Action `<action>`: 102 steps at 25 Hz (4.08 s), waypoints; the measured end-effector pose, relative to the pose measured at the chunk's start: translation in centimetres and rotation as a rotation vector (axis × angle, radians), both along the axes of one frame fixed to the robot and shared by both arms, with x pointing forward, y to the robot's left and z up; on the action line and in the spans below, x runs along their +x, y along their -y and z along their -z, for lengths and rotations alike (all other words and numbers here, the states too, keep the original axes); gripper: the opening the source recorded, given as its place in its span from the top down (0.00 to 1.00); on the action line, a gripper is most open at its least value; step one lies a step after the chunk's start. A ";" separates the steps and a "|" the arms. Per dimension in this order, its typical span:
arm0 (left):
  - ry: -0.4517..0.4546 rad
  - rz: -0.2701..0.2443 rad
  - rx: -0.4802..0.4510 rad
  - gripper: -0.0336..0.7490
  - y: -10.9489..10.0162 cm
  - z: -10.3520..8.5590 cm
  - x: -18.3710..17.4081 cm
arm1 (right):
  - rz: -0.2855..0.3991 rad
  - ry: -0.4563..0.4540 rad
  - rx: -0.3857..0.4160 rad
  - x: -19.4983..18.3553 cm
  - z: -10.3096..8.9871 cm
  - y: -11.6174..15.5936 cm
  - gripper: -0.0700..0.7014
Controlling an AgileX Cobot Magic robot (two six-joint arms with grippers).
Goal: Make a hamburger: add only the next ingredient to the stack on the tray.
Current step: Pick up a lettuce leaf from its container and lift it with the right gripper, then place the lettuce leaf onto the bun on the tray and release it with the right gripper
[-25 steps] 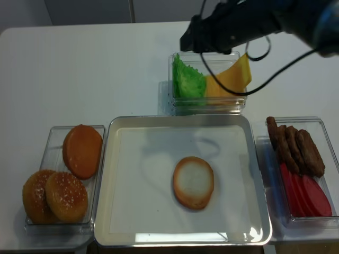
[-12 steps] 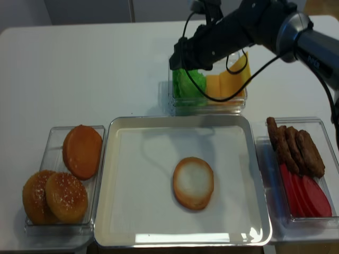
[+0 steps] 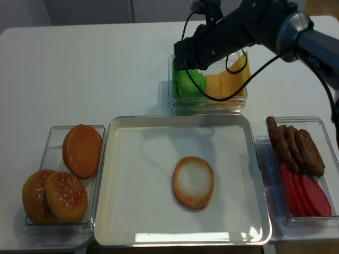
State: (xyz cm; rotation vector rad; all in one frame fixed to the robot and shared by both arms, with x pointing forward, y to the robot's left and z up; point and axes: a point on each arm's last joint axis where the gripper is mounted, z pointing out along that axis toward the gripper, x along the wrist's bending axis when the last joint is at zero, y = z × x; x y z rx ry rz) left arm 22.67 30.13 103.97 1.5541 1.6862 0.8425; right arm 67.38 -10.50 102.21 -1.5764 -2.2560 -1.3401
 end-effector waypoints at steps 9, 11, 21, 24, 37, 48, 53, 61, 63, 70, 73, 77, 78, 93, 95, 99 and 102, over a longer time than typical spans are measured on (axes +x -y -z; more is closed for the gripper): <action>0.000 0.000 0.000 0.41 0.0 0.0 0.0 | -0.018 -0.011 0.001 -0.2 0.0 -0.1 0.85; 0.000 0.000 0.000 0.41 0.0 0.0 0.0 | -0.019 -0.013 0.002 -0.2 0.0 -0.1 0.85; 0.000 0.000 0.000 0.41 0.0 0.0 0.0 | -0.023 0.020 0.011 -0.7 -1.7 0.1 0.85; 0.000 0.000 0.000 0.41 0.0 0.0 0.0 | -0.027 0.046 0.012 -1.1 -2.9 0.2 0.85; 0.000 0.000 0.000 0.41 0.0 0.0 0.0 | -0.071 0.119 -0.056 -3.4 -7.1 1.2 0.86; 0.000 0.000 0.000 0.41 0.0 0.0 0.0 | -0.088 0.156 -0.088 -8.3 -10.7 3.0 0.86; 0.000 0.000 0.000 0.41 0.0 0.0 0.0 | -0.072 0.157 -0.089 -11.7 -11.1 4.2 0.86; 0.000 0.000 0.000 0.41 0.0 0.0 0.0 | -0.066 0.087 -0.124 -15.7 -8.1 5.7 0.86; 0.000 0.000 0.000 0.41 0.0 0.0 0.0 | -0.078 0.057 -0.145 -16.2 -6.6 5.9 0.86; 0.000 0.000 0.000 0.41 0.0 0.0 0.0 | -0.100 0.022 -0.197 -17.3 -3.4 6.4 0.86; 0.000 0.000 0.000 0.41 0.0 0.0 0.0 | -0.120 0.025 -0.212 -17.6 -2.7 6.5 0.86; 0.000 0.000 0.000 0.41 0.0 0.0 0.0 | -0.124 0.029 -0.213 -17.8 -1.9 6.6 0.86; 0.000 0.000 0.000 0.41 0.0 0.0 0.0 | -0.122 0.033 -0.212 -17.8 -1.7 6.6 0.86; 0.000 0.000 0.000 0.41 0.0 0.0 0.0 | -0.106 0.016 -0.111 -18.1 -1.4 6.1 0.86; 0.000 0.000 0.000 0.41 0.0 0.0 0.0 | -0.102 0.008 -0.100 -18.0 -1.3 6.0 0.86; 0.000 0.000 0.000 0.41 0.0 0.0 0.0 | -0.114 -0.037 -0.074 -17.6 -0.4 5.6 0.86; 0.000 0.000 0.000 0.41 0.0 0.0 0.0 | -0.133 -0.063 -0.044 -17.5 0.1 5.2 0.86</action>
